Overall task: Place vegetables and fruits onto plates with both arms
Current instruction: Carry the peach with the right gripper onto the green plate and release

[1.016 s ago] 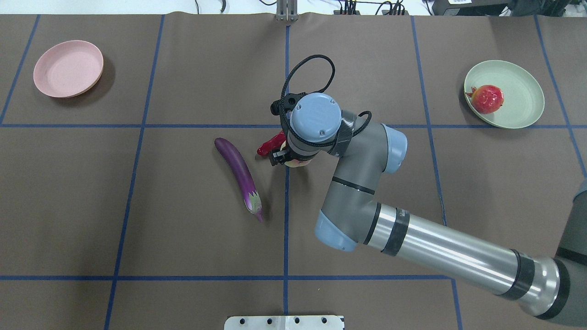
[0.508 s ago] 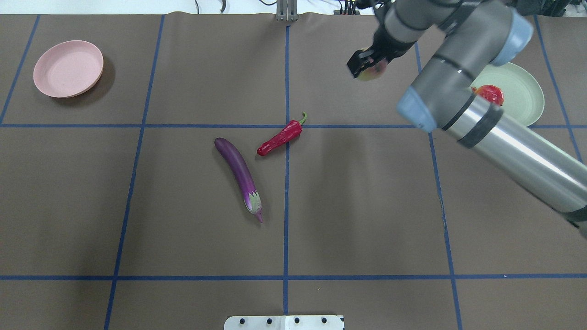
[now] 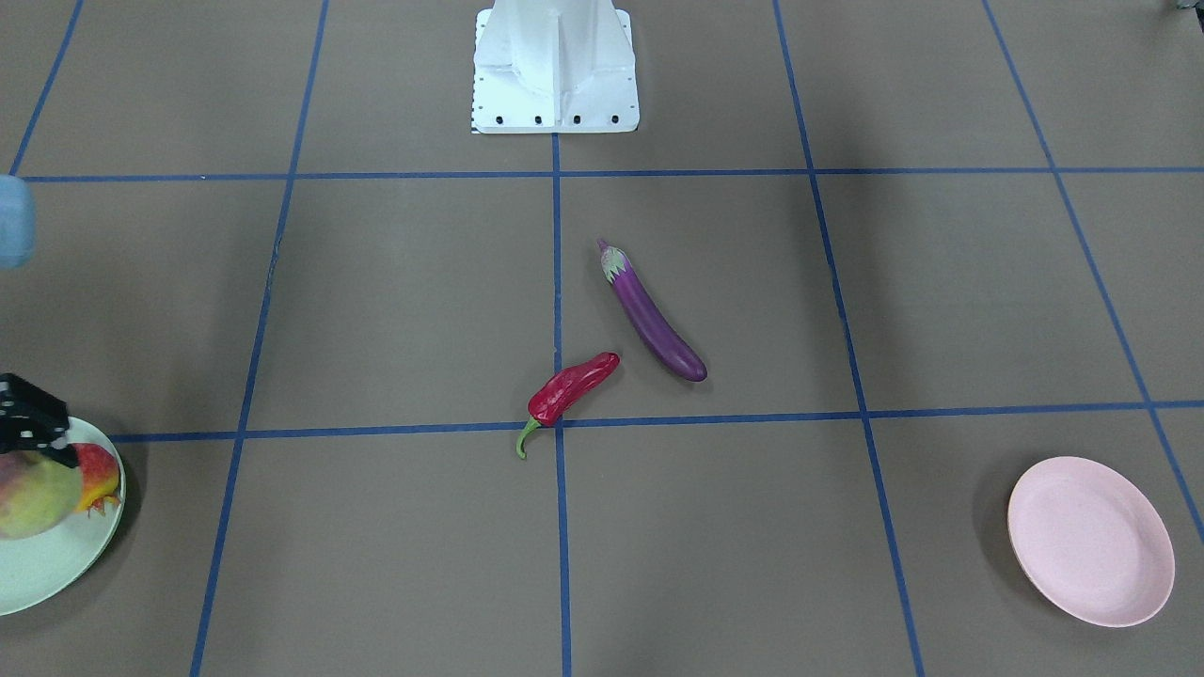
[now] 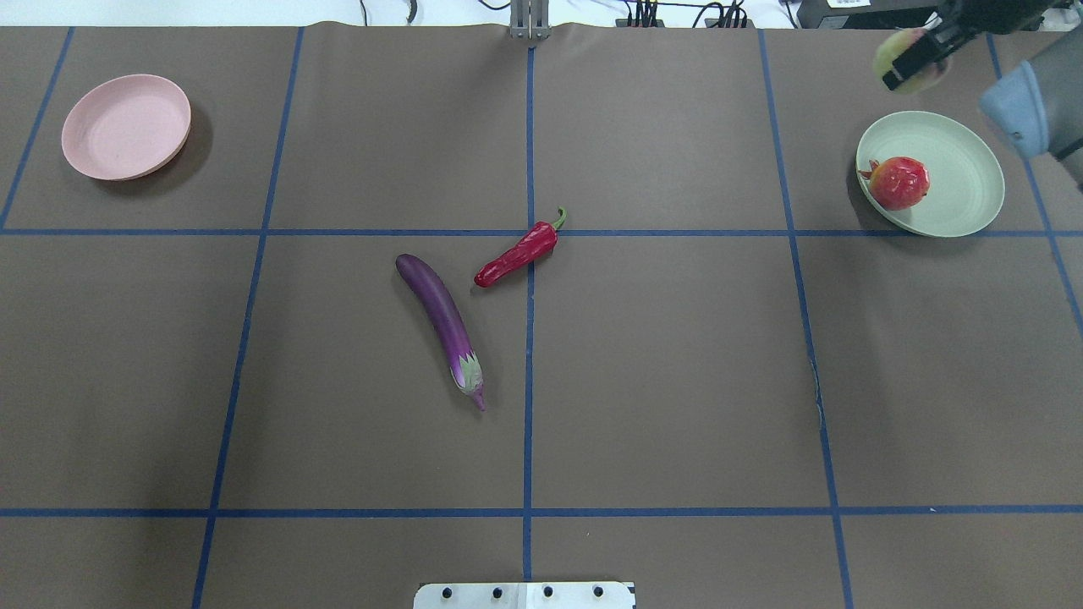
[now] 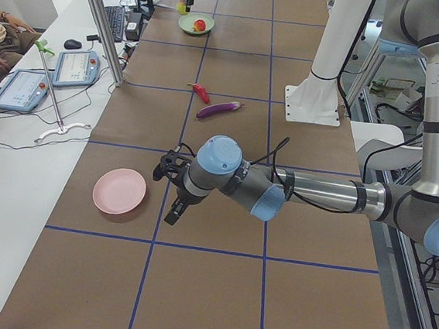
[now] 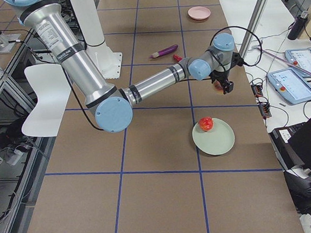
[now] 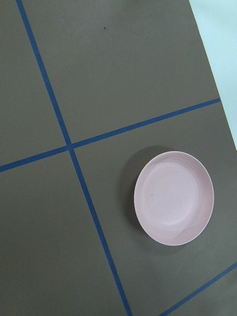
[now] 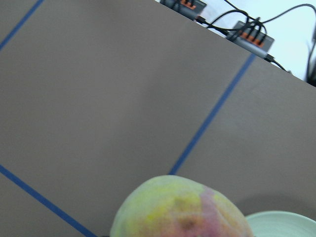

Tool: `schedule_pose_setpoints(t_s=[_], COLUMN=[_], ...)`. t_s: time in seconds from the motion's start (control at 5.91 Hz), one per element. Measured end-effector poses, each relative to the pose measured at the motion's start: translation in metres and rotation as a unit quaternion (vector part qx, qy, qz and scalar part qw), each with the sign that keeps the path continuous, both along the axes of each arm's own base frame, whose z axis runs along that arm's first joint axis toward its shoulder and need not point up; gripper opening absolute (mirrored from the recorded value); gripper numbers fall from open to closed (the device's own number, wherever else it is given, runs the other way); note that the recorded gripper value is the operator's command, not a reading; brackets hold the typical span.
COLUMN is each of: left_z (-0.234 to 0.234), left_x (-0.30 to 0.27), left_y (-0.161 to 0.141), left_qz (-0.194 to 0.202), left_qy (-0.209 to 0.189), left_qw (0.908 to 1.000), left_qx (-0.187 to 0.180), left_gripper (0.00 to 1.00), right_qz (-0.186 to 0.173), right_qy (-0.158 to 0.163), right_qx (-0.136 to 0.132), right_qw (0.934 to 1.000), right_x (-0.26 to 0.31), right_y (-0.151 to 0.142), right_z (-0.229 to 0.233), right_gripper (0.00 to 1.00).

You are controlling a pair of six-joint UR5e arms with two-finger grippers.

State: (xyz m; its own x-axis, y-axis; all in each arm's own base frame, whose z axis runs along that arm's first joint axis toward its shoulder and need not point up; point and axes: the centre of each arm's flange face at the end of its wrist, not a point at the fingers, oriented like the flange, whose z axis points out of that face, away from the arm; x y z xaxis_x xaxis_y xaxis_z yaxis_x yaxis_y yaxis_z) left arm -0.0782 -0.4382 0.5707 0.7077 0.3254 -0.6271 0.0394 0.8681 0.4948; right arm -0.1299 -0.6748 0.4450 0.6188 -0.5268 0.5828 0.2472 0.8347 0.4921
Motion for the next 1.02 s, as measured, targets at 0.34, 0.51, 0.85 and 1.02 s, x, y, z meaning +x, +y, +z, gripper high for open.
schedule_pose_setpoints(t_s=[0.34,0.51,0.85,1.02], left_z=[0.000,0.000,0.000,0.000], left_x=[0.000,0.000,0.000,0.000], left_y=[0.000,0.000,0.000,0.000], left_qz=[0.000,0.000,0.001,0.001], left_qy=[0.000,0.000,0.000,0.000], left_qw=[1.0000,1.0000,1.0000,1.0000], left_qx=[0.000,0.001,0.001,0.001], left_gripper=[1.00,1.00,1.00,1.00], right_qz=[0.000,0.002,0.050,0.093], right_qy=[0.053,0.057,0.044,0.032], right_qx=[-0.022,-0.022,-0.053,-0.065], right_qw=[0.9984,0.9981,0.9964,0.9930], right_x=[0.023,0.010,-0.036,-0.033], right_y=[0.014,0.020,0.031,0.036], right_z=[0.140,0.168,0.169,0.166], right_gripper=[0.47,0.98,0.98,0.99])
